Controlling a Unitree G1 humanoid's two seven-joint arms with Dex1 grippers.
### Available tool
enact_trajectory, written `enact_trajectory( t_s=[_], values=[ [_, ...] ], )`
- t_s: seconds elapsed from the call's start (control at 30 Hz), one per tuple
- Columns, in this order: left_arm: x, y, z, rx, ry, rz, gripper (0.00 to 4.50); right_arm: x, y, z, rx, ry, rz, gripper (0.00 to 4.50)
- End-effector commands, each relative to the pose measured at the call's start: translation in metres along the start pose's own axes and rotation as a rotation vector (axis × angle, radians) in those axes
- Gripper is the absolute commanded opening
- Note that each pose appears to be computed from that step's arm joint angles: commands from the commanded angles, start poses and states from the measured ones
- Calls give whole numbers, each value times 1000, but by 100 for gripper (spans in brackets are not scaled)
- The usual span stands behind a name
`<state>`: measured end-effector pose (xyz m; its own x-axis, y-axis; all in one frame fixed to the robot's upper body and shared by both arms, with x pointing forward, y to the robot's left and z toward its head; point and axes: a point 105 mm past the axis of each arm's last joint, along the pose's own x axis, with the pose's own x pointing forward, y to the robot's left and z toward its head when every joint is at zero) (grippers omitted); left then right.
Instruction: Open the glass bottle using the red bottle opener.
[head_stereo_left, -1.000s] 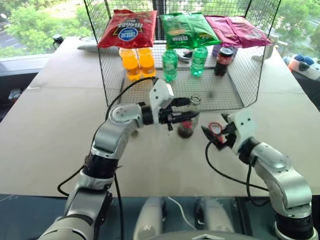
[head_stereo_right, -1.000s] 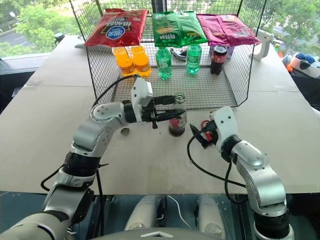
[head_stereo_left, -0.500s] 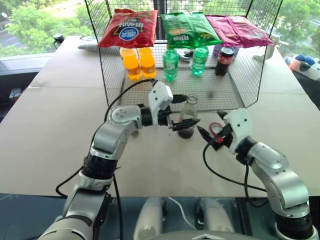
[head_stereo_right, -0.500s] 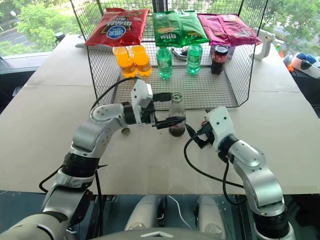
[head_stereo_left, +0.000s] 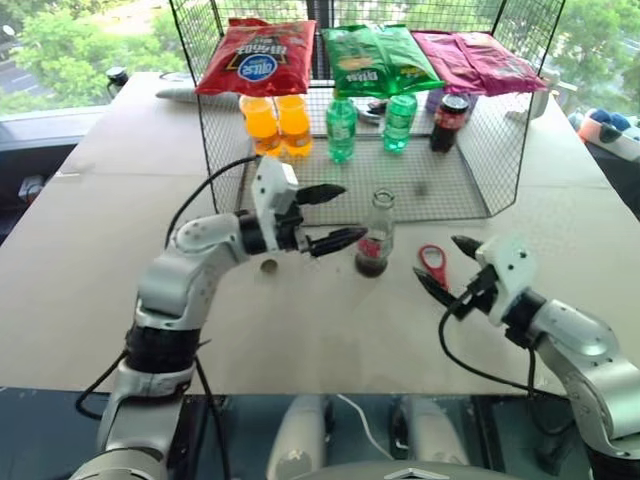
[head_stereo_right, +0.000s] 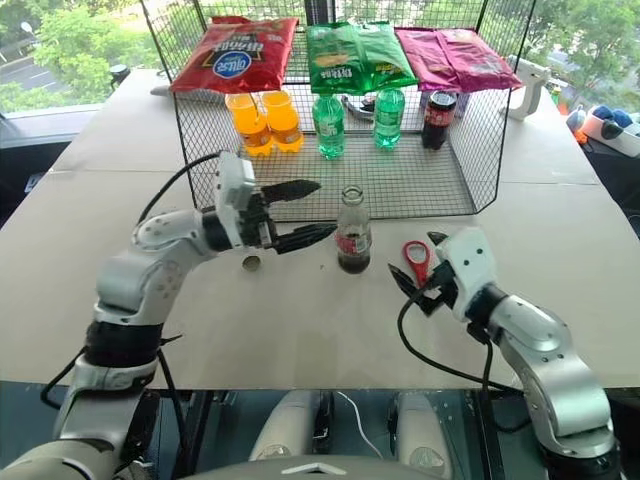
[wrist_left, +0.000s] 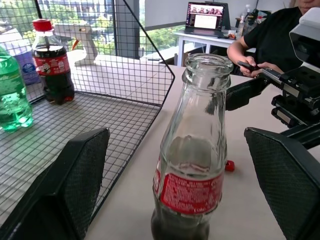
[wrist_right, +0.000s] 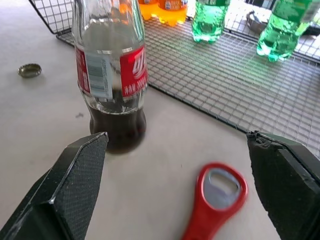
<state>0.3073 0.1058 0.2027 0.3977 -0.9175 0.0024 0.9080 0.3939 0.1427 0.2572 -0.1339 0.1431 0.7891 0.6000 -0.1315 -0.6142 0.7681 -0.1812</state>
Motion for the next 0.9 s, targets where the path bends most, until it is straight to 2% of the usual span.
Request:
enact_trajectory(
  t_s=[0.03, 0.13, 0.2, 0.37, 0.47, 0.6, 0.73, 0.9],
  values=[
    [-16, 0, 12, 20, -21, 74, 447, -19, -9, 5, -47, -14, -36, 450],
    [-40, 16, 6, -2, -21, 255, 447, -36, -17, -5, -43, 30, -65, 450],
    [-52, 19, 4, -4, -19, 307, 447, -43, -18, -8, -38, 40, -66, 450],
    [-87, -3, -5, -41, 54, 353, 447, -65, -17, -15, -34, 49, -35, 450],
    [-113, -19, -17, -46, 141, 389, 447, -76, -19, -16, -52, 43, -48, 450],
    [-157, -33, -41, -107, 243, 473, 447, -88, -13, -22, -21, 62, 32, 450],
    [-169, -39, -53, -127, 267, 511, 447, -91, -20, -22, -14, 55, 48, 450],
    [-174, -33, -52, -106, 244, 574, 447, -91, -26, -21, -24, 48, 48, 450]
  ],
)
